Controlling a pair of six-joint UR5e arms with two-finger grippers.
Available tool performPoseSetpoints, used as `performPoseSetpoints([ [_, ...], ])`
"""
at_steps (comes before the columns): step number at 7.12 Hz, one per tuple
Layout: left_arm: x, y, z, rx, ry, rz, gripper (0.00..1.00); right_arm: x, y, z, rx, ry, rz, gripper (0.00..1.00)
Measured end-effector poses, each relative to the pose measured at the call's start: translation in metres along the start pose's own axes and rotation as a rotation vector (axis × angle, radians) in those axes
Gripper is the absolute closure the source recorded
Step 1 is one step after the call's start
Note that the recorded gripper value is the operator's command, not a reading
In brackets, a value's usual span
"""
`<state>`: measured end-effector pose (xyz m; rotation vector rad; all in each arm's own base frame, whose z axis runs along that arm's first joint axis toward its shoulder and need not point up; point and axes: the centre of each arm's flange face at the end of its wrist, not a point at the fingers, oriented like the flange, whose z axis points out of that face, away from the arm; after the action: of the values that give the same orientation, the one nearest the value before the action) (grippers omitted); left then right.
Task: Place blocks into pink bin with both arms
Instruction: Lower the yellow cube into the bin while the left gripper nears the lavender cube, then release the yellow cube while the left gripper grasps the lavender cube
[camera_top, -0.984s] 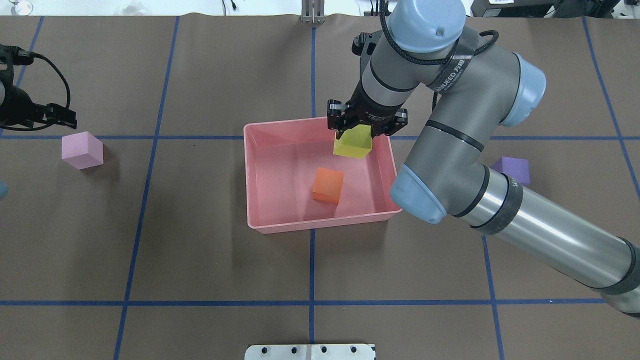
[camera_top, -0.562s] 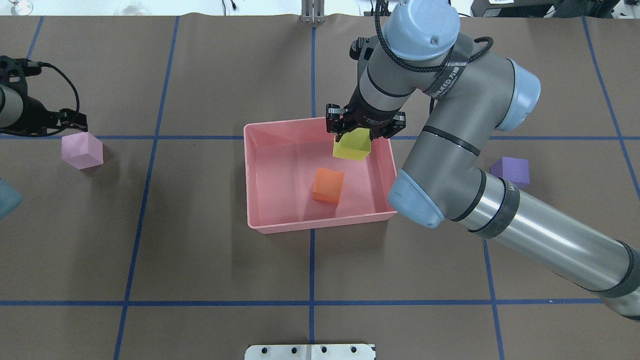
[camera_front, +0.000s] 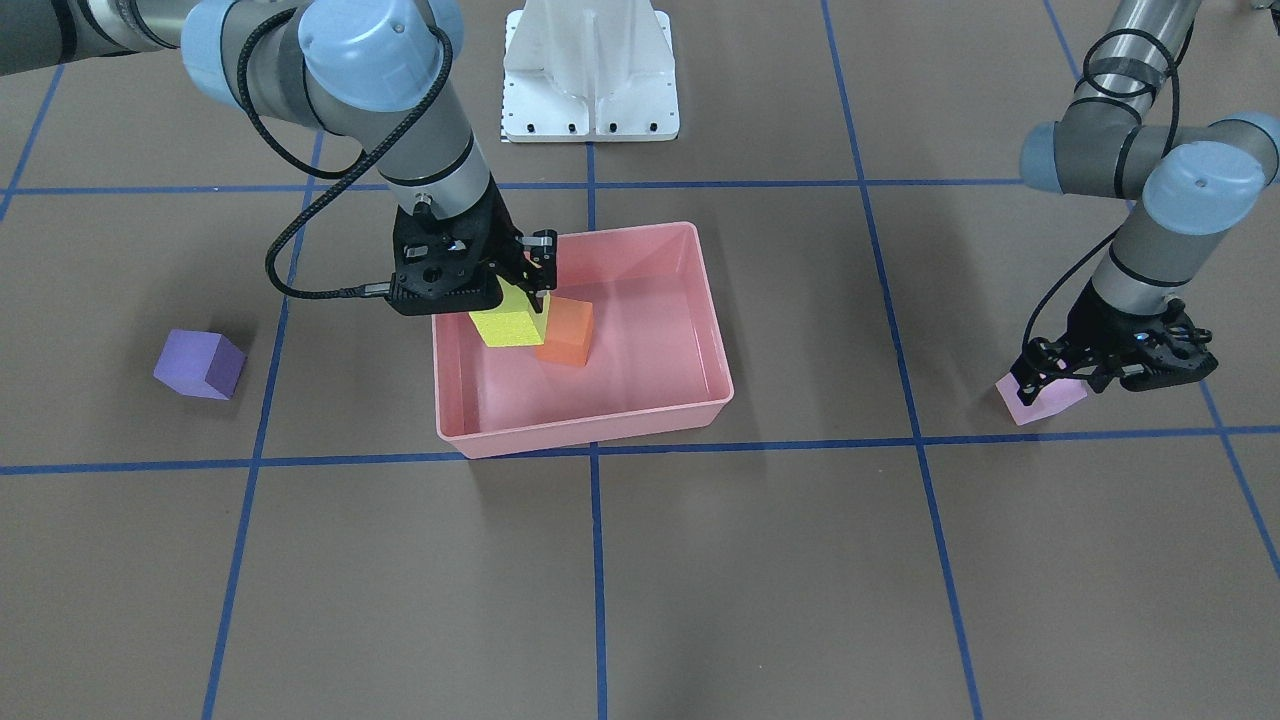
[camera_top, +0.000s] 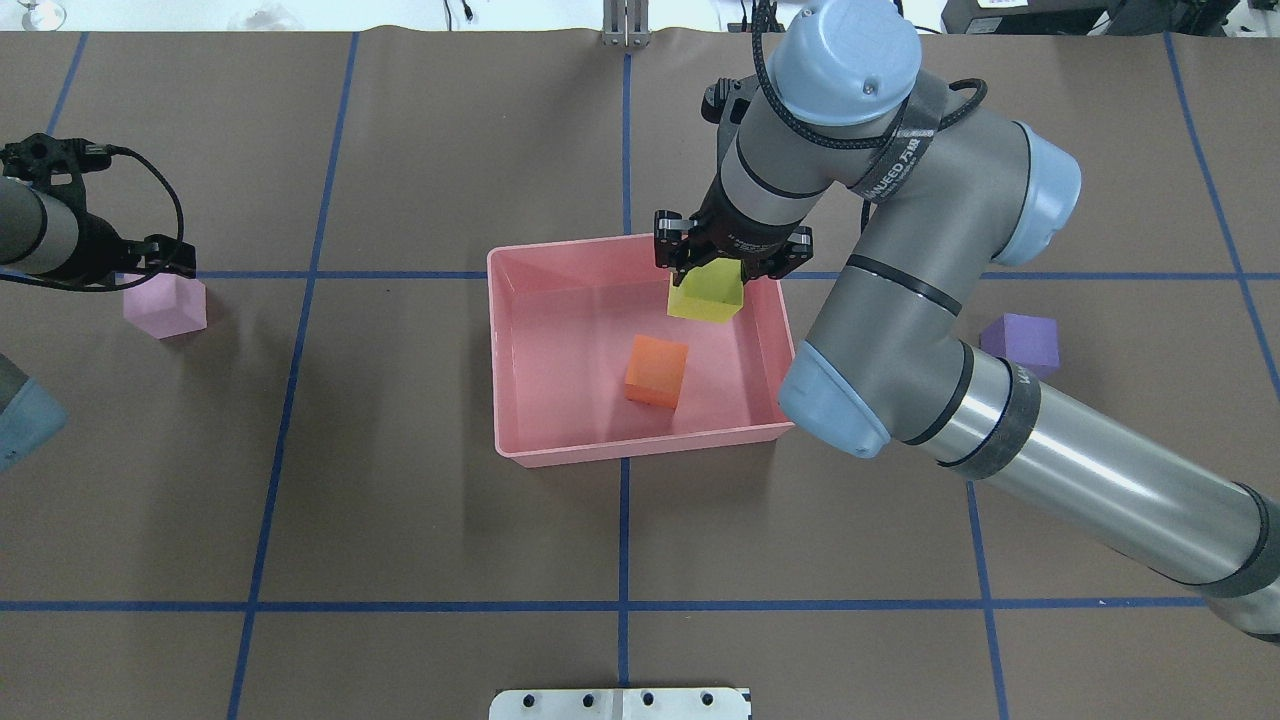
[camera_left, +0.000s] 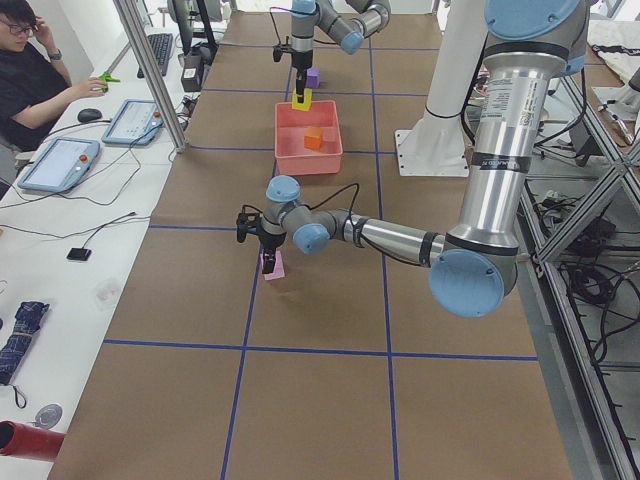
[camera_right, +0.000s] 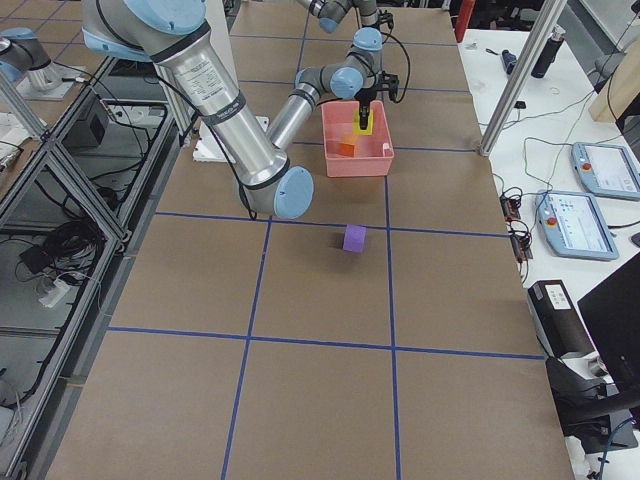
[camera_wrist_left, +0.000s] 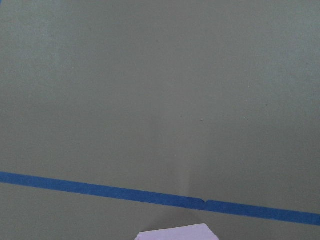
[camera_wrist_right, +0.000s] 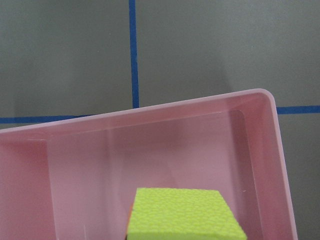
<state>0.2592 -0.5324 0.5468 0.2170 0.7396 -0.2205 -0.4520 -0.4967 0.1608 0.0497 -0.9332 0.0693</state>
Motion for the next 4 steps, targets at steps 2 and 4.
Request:
performPoseSetpoints([
  [2,-0.0048,0.0064,0.0107,-0.005,0.004,0.008,0.49,-0.0028,0.0005,-0.002,0.001,-0.006,0.003,0.0],
  [4,-0.0021,0.0073,0.0069,-0.003,0.018,-0.013,1.0,-0.0056,0.0006,-0.0083,0.008,-0.018,0.0,0.0],
])
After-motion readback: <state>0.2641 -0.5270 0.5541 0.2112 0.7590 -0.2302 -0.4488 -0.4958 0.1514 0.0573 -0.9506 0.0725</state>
